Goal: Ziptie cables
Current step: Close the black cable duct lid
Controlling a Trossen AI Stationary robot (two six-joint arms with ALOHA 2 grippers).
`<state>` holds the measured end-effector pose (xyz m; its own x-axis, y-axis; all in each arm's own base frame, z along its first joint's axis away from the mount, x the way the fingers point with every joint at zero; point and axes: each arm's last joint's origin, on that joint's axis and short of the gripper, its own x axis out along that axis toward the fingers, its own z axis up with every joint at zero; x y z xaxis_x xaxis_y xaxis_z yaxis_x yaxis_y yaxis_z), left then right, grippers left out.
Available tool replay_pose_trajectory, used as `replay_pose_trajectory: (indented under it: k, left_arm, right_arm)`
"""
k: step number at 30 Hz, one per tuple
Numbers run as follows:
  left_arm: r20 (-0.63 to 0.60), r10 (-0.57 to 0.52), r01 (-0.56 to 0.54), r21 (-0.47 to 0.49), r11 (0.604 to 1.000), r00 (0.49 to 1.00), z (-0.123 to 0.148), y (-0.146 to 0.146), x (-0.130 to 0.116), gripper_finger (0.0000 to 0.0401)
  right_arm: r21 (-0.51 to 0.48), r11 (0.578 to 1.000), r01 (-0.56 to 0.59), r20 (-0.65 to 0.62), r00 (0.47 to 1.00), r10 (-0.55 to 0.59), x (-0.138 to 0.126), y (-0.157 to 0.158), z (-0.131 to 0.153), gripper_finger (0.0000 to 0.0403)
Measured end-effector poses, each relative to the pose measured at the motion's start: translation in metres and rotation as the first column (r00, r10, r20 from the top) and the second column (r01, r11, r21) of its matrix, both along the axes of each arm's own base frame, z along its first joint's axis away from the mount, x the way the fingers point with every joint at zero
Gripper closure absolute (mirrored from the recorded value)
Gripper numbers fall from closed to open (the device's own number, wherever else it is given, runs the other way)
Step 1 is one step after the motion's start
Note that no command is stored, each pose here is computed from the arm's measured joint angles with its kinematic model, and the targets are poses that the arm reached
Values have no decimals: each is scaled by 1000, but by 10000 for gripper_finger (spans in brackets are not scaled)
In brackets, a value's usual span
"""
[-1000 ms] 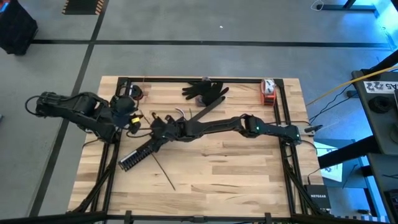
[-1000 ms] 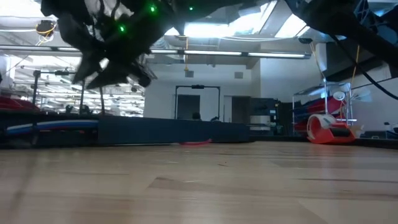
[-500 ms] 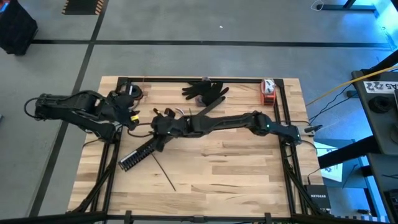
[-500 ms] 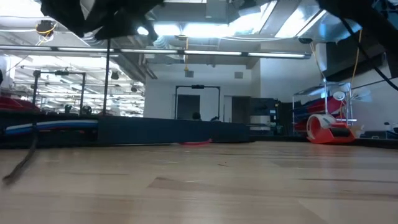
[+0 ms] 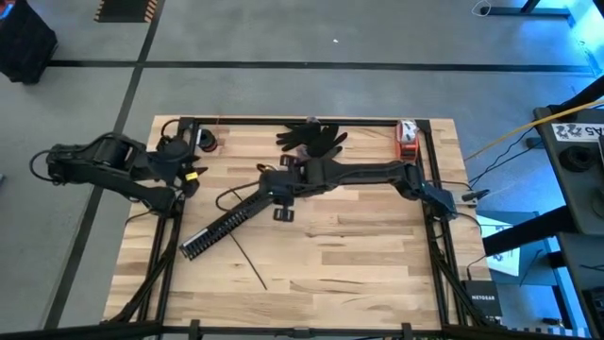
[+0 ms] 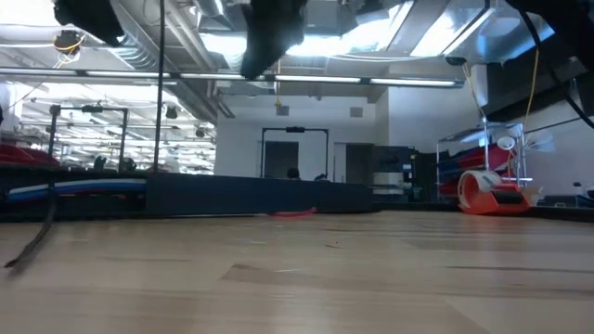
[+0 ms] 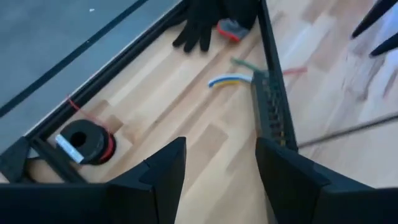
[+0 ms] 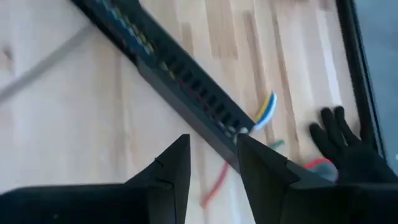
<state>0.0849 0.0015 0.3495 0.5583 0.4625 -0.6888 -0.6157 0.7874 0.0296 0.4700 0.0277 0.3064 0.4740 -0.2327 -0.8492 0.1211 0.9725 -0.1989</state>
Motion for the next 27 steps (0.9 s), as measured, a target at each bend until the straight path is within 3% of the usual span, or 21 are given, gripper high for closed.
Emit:
replay_pose_trajectory:
  k: [3,7,11,14,16,20,27]
  left_arm:
    - [67,-32,31,3,999,997,2,-2,11,212]
    - [111,-134,135,7,991,985,3,-8,36,210]
    - [-6,-197,197,-28,980,980,-12,-15,67,187]
    - [-121,-223,205,-151,967,967,-30,-23,87,162]
    - [-211,-214,159,-247,956,954,-42,-30,90,149]
    - [-325,-249,154,-290,945,912,-60,-54,91,141]
    - [-297,-265,167,-317,933,918,-85,-98,91,154]
  right_arm:
    - [-7,998,-58,-55,997,58,1,-9,-12,279]
    - [61,988,-144,-113,982,150,1,-27,-29,279]
    - [135,967,-217,-137,962,235,0,-47,-37,279]
    - [167,954,-249,-130,954,271,-7,-63,-33,279]
    - [169,953,-251,-120,954,273,-15,-74,-27,279]
    - [181,954,-237,-75,964,254,-24,-93,-17,279]
    - [221,931,-290,-33,952,304,-27,-105,-15,279]
